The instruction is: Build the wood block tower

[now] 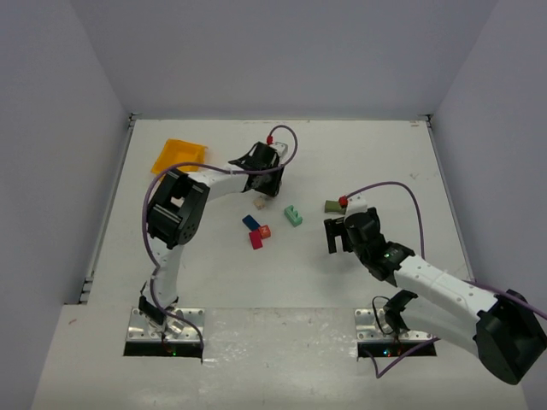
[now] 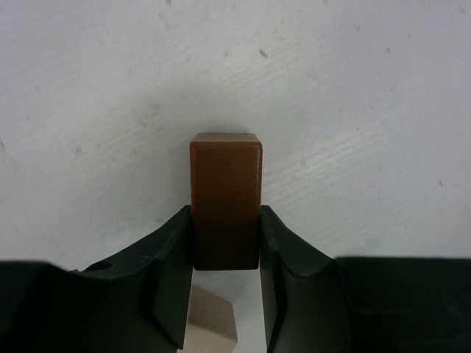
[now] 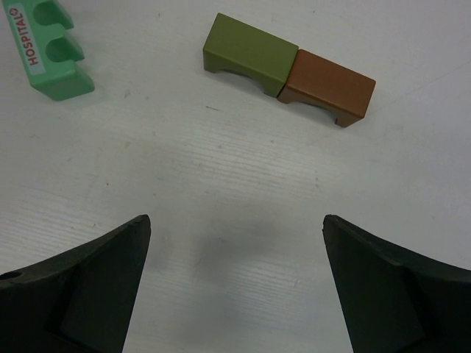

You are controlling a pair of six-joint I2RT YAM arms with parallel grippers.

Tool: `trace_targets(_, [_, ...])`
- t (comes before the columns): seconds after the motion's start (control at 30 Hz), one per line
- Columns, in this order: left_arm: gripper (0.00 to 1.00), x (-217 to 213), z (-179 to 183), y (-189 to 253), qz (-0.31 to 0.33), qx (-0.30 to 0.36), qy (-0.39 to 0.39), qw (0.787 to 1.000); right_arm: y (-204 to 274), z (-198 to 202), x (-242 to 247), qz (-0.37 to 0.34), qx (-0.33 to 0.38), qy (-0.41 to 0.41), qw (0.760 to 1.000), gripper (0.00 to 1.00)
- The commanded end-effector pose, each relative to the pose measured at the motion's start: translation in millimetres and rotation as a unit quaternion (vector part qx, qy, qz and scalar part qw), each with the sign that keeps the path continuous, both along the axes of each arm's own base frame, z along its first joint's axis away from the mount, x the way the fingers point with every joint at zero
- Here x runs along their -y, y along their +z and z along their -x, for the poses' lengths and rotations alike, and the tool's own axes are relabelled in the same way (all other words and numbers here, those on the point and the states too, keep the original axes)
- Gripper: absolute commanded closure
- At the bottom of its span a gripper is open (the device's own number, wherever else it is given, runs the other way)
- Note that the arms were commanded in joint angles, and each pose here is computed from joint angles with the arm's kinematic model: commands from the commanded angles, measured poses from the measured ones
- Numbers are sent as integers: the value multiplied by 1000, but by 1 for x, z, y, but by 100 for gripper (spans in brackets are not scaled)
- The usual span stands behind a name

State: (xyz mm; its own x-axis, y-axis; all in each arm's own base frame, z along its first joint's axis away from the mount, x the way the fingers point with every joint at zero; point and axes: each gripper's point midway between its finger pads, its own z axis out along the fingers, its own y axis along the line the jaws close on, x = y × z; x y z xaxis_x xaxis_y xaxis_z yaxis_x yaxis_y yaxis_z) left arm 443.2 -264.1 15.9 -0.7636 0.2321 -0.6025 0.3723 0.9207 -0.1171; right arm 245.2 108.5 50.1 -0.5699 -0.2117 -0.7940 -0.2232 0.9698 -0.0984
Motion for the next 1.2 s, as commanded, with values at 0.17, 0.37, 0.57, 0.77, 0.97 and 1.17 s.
trace_targets(0.17, [100, 33, 65, 162, 211, 274, -184, 920, 47, -10, -38, -149, 29, 5, 988, 1])
trace_targets(0.37, [100, 34, 128, 178, 241, 328, -304, 861, 101, -11, -83, -259, 19, 62, 964, 1])
trace_targets(0.57, [100, 38, 150, 184, 265, 341, -346, 833, 145, -17, -116, -325, 16, 104, 940, 1])
trace_targets(0.77, [100, 39, 157, 184, 267, 341, -359, 827, 167, -29, -132, -357, 12, 101, 929, 1])
trace_targets(0.97, [100, 38, 162, 185, 274, 343, -365, 821, 163, -41, -154, -385, -19, 105, 917, 14])
trace_targets(1.17, [100, 37, 163, 185, 274, 346, -360, 822, 167, -48, -164, -409, -19, 108, 906, 29])
